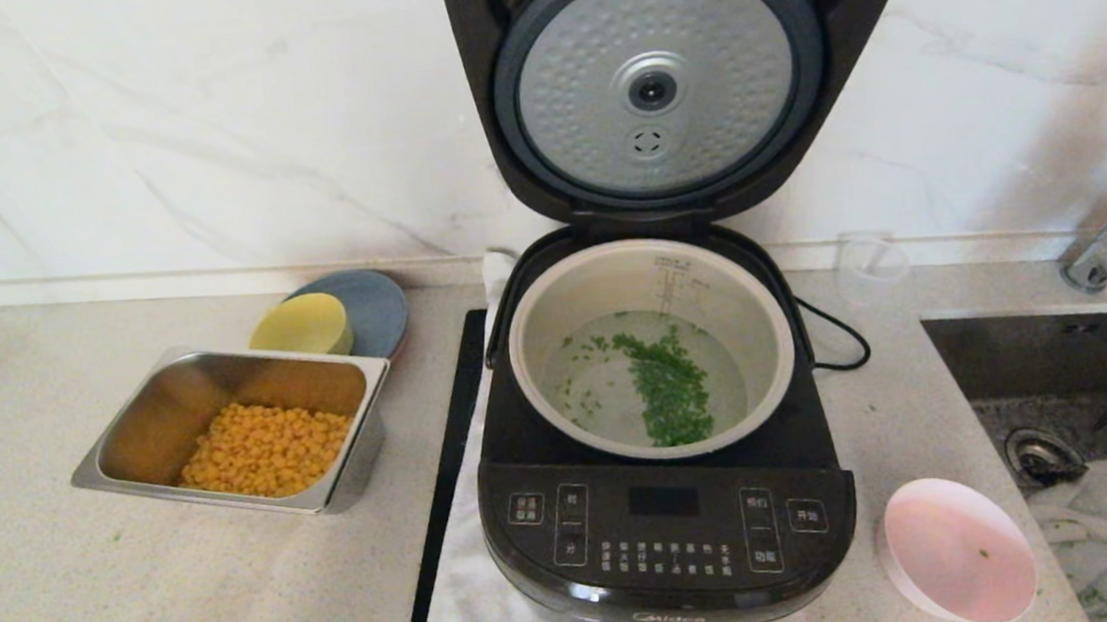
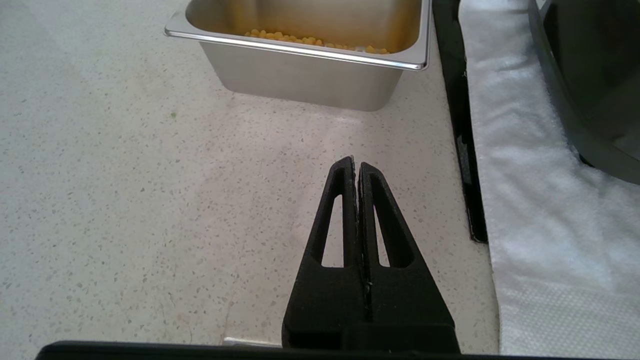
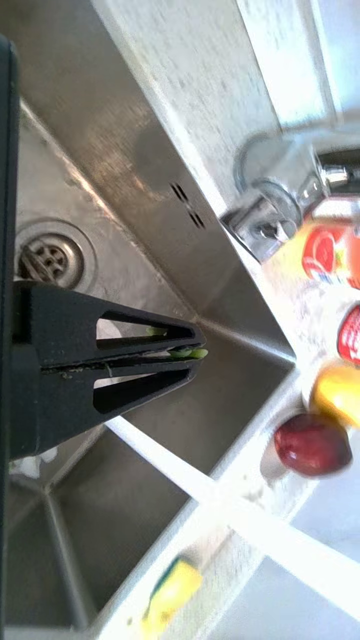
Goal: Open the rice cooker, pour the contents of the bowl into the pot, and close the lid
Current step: Turn off the tap
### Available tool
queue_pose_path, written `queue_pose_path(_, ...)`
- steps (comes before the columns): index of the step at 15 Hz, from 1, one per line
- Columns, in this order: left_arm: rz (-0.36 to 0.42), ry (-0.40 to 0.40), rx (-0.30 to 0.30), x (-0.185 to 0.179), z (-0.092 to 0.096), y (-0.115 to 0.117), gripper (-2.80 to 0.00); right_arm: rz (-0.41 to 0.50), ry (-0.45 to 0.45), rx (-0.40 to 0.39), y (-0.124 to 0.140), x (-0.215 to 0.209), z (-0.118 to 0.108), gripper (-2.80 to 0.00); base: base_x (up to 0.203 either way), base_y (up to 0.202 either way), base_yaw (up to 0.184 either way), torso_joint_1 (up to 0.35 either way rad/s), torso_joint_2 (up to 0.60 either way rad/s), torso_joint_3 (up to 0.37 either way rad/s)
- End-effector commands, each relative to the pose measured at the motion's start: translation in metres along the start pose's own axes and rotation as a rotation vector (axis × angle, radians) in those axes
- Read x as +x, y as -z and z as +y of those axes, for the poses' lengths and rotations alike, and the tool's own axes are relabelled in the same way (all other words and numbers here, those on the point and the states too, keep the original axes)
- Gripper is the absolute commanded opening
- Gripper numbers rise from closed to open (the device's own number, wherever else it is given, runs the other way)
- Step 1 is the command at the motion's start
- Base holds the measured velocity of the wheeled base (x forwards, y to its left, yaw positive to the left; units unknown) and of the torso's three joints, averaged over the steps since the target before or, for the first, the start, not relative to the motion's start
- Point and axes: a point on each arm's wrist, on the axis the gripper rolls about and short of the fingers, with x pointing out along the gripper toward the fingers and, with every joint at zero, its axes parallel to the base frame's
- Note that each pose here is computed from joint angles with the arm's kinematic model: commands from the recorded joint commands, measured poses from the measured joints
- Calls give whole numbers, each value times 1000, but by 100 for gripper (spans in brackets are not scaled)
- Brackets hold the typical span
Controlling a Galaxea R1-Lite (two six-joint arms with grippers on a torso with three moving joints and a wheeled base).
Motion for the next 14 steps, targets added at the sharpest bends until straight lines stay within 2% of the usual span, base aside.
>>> queue_pose_path(1,6,0,-1,0,0,2,-280,-6,27,-14,5,5,8,-280,0,0,0,0,0,0)
queue_pose_path(6,6,0,-1,0,0,2,-280,-8,32,-31,18,14,16,-280,0,0,0,0,0,0)
queue_pose_path(14,6,0,1,0,0,2,-280,-47,48,-31,21,36,32,-280,0,0,0,0,0,0)
